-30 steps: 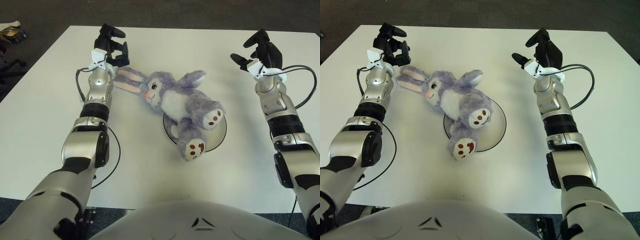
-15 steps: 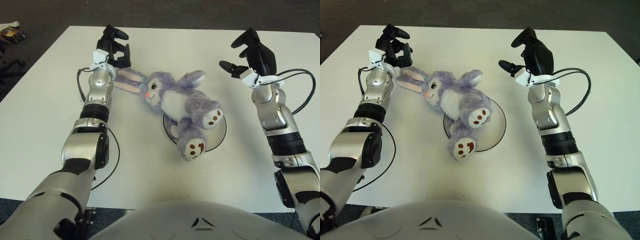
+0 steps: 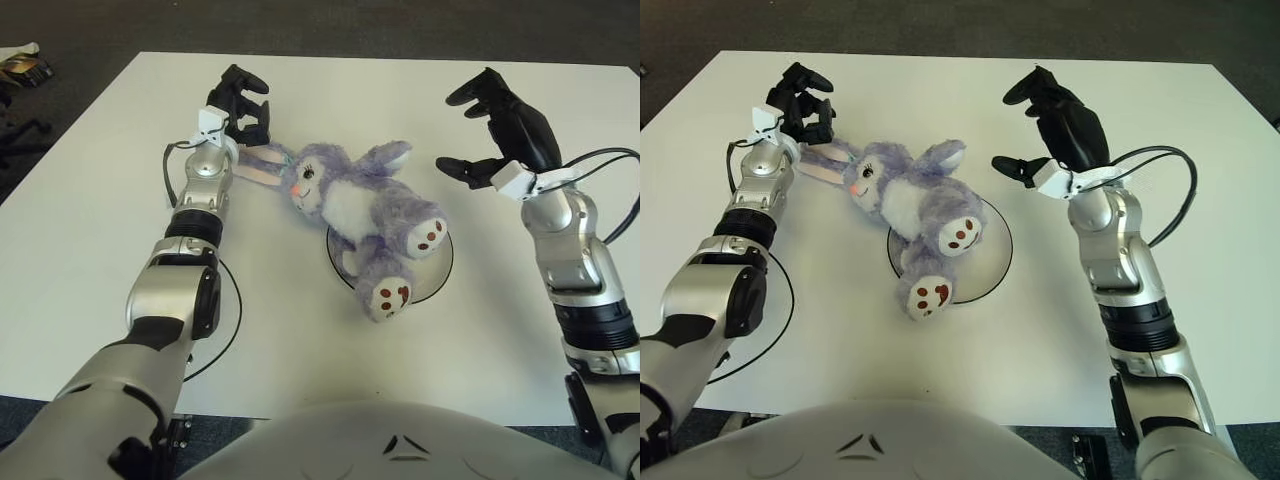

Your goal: Put the doll into the plate.

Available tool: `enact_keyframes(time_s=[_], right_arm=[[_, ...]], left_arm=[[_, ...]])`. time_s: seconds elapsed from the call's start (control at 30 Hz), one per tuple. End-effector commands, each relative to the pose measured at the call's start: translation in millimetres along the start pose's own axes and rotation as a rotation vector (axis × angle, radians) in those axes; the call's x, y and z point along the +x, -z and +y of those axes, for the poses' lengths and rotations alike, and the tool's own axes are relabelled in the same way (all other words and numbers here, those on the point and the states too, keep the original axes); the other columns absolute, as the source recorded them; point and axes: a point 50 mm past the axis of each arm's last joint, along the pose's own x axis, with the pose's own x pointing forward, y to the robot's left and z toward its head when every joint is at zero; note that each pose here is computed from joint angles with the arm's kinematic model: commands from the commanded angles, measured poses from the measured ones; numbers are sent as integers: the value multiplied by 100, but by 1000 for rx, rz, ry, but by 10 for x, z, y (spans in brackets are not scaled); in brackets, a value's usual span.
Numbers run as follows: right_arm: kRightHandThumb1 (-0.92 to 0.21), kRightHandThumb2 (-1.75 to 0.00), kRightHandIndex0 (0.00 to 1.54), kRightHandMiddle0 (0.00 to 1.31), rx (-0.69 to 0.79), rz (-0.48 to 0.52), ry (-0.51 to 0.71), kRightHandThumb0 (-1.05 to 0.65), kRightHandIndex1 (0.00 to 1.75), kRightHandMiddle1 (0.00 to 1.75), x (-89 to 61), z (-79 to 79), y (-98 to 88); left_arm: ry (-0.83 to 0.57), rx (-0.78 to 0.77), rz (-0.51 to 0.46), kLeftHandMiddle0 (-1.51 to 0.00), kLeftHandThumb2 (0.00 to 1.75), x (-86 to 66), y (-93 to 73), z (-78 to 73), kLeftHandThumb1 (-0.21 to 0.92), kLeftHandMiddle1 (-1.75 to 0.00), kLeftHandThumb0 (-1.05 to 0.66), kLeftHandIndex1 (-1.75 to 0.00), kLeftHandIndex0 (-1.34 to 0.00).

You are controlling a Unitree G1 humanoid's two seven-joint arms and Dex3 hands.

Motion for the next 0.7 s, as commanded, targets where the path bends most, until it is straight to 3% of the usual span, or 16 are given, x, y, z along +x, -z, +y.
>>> enact_keyframes(time_s=[0.0,0.2,0.67], right_arm=[[-11,-124,12,0,-7,-27,-10,-23,97,127,-57,-83,-24],[-8,-123,15,1,4,-68,-57,-27,89,128,-323,-151,-62],[-7,-122,17,5,218,-119,-160,-30,81,124,-487,-248,-272]], left_arm=[[7,1,6,-45,124,38,-28,0,39,-175,-1,-175,-43],[-20,-11,70,-43,122,79,20,101,41,-175,-1,-175,-42],[-100,-20,168,-42,120,154,53,198,42,-175,-1,-175,-41]])
